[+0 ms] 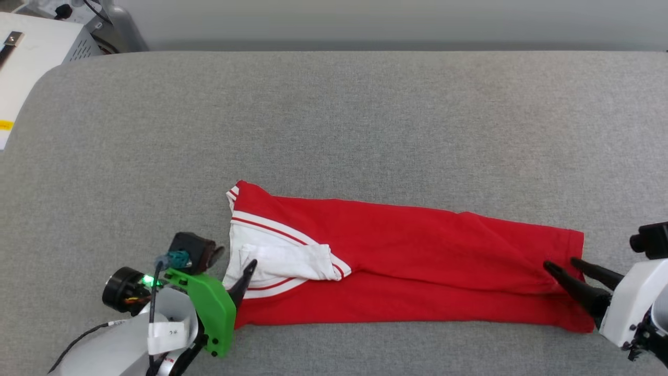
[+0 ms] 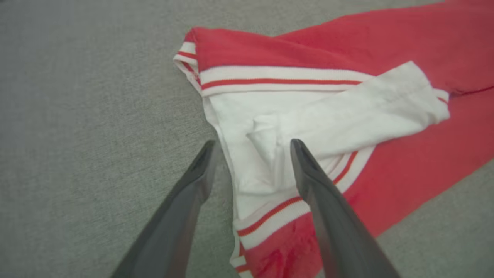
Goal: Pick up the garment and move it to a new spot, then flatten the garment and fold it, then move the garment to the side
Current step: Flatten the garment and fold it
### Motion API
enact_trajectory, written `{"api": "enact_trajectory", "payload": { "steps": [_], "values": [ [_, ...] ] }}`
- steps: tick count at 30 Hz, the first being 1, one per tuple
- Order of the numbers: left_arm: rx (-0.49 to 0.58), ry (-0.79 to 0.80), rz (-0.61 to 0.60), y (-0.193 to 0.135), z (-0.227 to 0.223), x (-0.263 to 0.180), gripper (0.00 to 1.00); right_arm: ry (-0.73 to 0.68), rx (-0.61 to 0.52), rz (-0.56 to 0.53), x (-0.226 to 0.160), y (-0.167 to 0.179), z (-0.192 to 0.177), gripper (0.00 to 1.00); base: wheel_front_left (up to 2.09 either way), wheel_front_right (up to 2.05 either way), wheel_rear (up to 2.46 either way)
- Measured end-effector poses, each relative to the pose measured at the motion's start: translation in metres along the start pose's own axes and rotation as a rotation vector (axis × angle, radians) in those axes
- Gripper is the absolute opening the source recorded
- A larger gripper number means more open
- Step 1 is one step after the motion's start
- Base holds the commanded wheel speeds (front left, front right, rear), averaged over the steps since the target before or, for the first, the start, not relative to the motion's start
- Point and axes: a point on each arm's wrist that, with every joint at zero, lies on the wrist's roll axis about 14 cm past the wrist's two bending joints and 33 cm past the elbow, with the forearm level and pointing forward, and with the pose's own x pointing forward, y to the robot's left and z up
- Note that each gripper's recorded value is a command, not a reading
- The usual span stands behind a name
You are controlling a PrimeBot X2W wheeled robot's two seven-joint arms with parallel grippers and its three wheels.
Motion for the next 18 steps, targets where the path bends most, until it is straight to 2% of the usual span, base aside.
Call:
{"api": "enact_trajectory", "payload": {
  "steps": [4, 8, 13, 18],
  "values": [
    [0.025, -0.175, 0.123, 0.022, 0.032, -0.011, 1.00, -0.088, 0.039, 0.030, -0.017, 0.006, 0.033, 1.00, 0.00, 0.00, 0.00],
    [0.035, -0.313, 0.234, 0.039, 0.061, -0.025, 1.00, -0.119, 0.048, 0.004, -0.033, -0.007, 0.056, 1.00, 0.00, 0.00, 0.00],
    [0.035, -0.406, 0.342, 0.051, 0.079, -0.036, 1.00, -0.041, 0.101, -0.038, -0.036, -0.026, 0.048, 1.00, 0.00, 0.00, 0.00],
    [0.043, -0.518, 0.438, 0.056, 0.099, -0.049, 1.00, 0.061, 0.140, -0.078, -0.027, -0.041, 0.025, 1.00, 0.00, 0.00, 0.00]
  ]
}}
